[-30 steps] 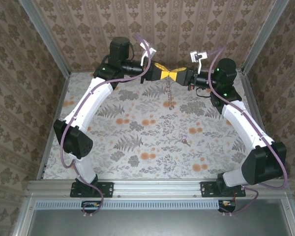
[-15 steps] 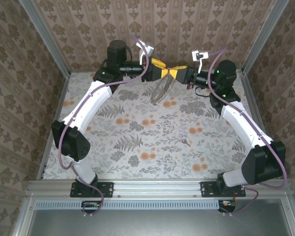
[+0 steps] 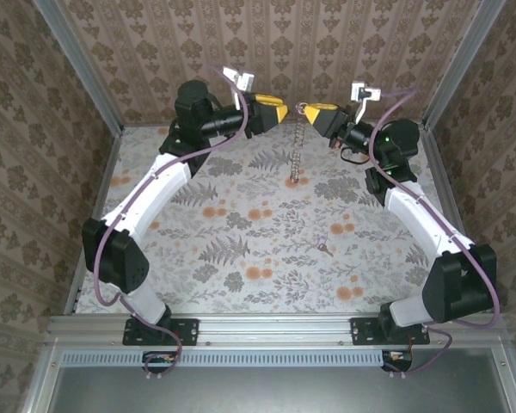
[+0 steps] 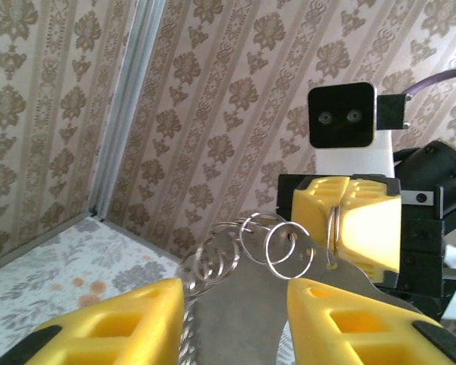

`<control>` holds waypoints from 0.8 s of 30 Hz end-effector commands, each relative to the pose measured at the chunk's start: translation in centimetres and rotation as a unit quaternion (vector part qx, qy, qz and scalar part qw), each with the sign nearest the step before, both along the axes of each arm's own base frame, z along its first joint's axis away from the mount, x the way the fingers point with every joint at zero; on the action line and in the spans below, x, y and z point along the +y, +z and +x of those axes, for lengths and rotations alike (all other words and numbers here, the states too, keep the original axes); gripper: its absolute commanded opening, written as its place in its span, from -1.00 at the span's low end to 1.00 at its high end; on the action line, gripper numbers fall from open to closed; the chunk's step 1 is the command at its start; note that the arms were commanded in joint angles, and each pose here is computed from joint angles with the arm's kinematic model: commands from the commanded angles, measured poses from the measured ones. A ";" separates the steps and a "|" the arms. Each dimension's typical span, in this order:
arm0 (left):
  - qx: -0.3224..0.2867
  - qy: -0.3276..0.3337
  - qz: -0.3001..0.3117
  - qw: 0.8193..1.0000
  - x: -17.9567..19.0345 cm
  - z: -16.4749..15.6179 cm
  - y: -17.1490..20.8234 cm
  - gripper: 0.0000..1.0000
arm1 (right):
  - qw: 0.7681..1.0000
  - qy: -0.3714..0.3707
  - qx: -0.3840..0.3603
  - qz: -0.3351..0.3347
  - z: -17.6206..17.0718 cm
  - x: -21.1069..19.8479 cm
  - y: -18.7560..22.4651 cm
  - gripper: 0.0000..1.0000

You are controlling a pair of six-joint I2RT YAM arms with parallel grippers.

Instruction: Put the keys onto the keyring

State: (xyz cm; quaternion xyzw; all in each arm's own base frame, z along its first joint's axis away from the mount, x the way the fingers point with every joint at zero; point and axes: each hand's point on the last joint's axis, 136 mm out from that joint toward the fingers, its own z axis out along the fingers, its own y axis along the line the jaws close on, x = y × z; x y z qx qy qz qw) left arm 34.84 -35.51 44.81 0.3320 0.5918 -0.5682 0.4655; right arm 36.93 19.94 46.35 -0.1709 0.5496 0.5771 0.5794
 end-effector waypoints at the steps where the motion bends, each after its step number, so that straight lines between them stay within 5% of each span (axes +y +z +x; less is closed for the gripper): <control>1: -0.022 -0.008 -0.033 0.999 -0.5 -1.3 2.2 -0.25 | 0.998 -0.011 -0.026 0.055 0.0 -1.0 2.0 -1.00; 24: -0.024 -0.021 -0.098 0.995 -1.2 -1.6 3.9 -0.37 | 0.996 -0.004 -0.005 0.087 1.3 -1.0 1.1 -1.00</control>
